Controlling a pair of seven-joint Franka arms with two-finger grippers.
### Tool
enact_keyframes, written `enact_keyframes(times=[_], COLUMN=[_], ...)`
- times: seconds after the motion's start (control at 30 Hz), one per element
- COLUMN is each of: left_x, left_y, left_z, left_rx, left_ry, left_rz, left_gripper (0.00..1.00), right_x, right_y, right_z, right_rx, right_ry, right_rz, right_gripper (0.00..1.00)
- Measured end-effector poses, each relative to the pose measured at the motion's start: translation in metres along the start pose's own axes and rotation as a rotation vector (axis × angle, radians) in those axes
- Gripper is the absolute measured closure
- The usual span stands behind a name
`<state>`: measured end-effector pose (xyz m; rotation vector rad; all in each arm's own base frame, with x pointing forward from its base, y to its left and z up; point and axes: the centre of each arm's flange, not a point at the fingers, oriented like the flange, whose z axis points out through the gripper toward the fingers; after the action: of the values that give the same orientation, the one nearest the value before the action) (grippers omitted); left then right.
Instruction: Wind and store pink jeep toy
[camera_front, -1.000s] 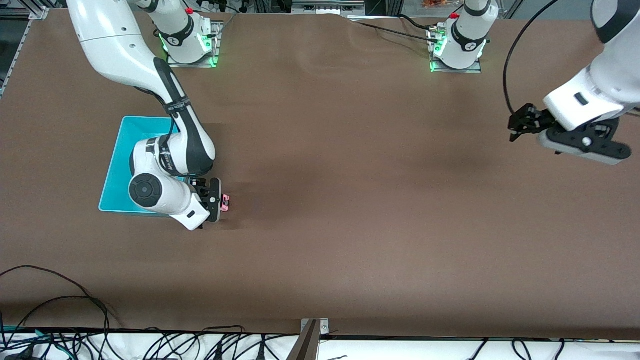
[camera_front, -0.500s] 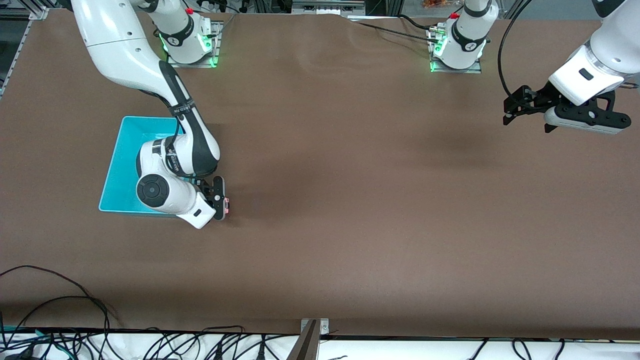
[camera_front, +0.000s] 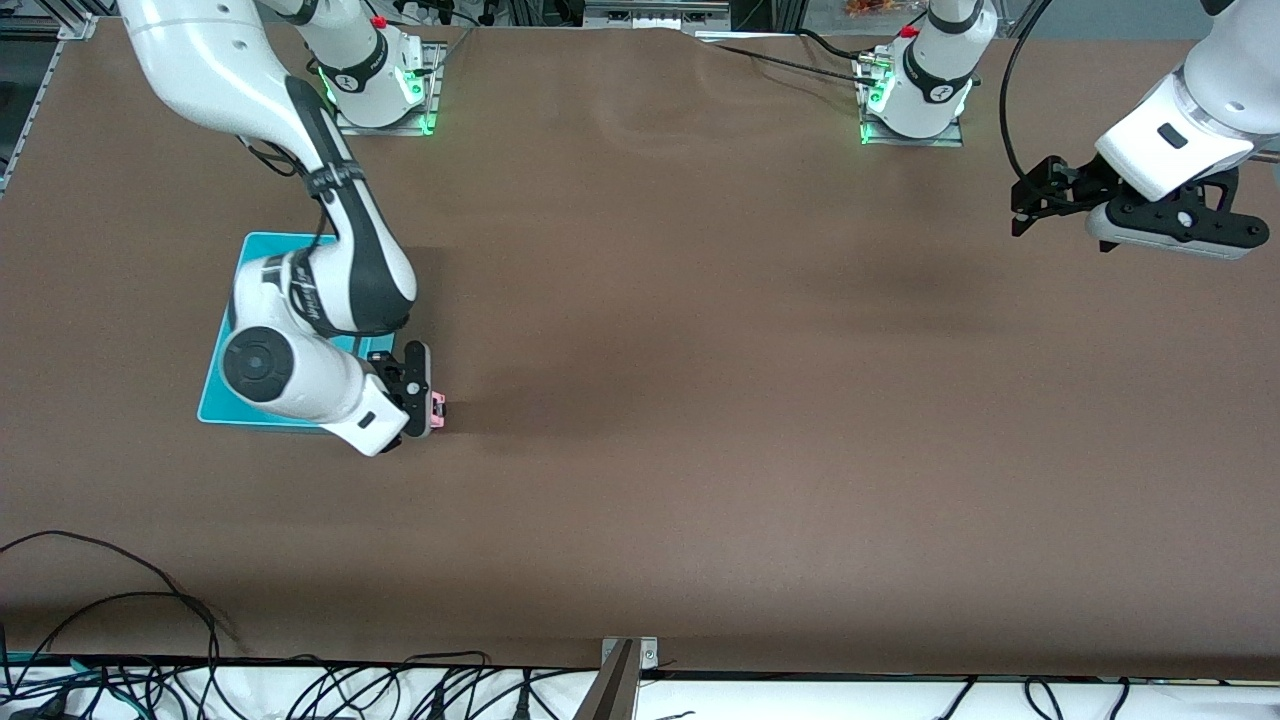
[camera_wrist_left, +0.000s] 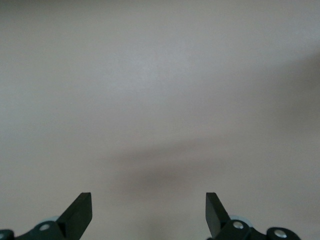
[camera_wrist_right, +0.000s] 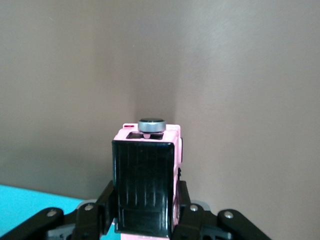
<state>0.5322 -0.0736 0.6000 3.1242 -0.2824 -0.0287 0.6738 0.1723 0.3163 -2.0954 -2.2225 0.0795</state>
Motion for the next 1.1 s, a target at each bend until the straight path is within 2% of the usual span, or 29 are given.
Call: enact_keyframes(times=[0.2,0.5,0.57,0.9,1.1], left_x=[0.009,0.015,0.015,0.014,0.014], left_y=[0.000,-0.005,-0.005,-0.013,-0.015], left_z=[0.000,0.000,0.000,0.000,0.000], left_rx=[-0.003,-0.019,-0.019,-0.020,-0.020], left_ry=[-0.024,-0.033,-0.033,-0.035,-0.036], left_rz=[0.002,-0.013,-0.014,-0.029,-0.034], left_gripper=[0.00,0.00,0.00,0.00,0.00], right_x=[-0.035,-0.109,-0.116,-0.151,-0.159], right_y=[-0.006,-0.039,-0.043,-0.100,-0.137], right_z=[-0.049,-0.093,-0.094,-0.036,0.021], right_rx=[0.044,0.194,0.205,0.255,0.242], right_ry=[0.002,-0.001,-0.001,0.028,0.039], right_rz=[0.053,0.121,0.124,0.099,0.070], right_gripper=[0.49,0.49,0.49,0.49,0.49])
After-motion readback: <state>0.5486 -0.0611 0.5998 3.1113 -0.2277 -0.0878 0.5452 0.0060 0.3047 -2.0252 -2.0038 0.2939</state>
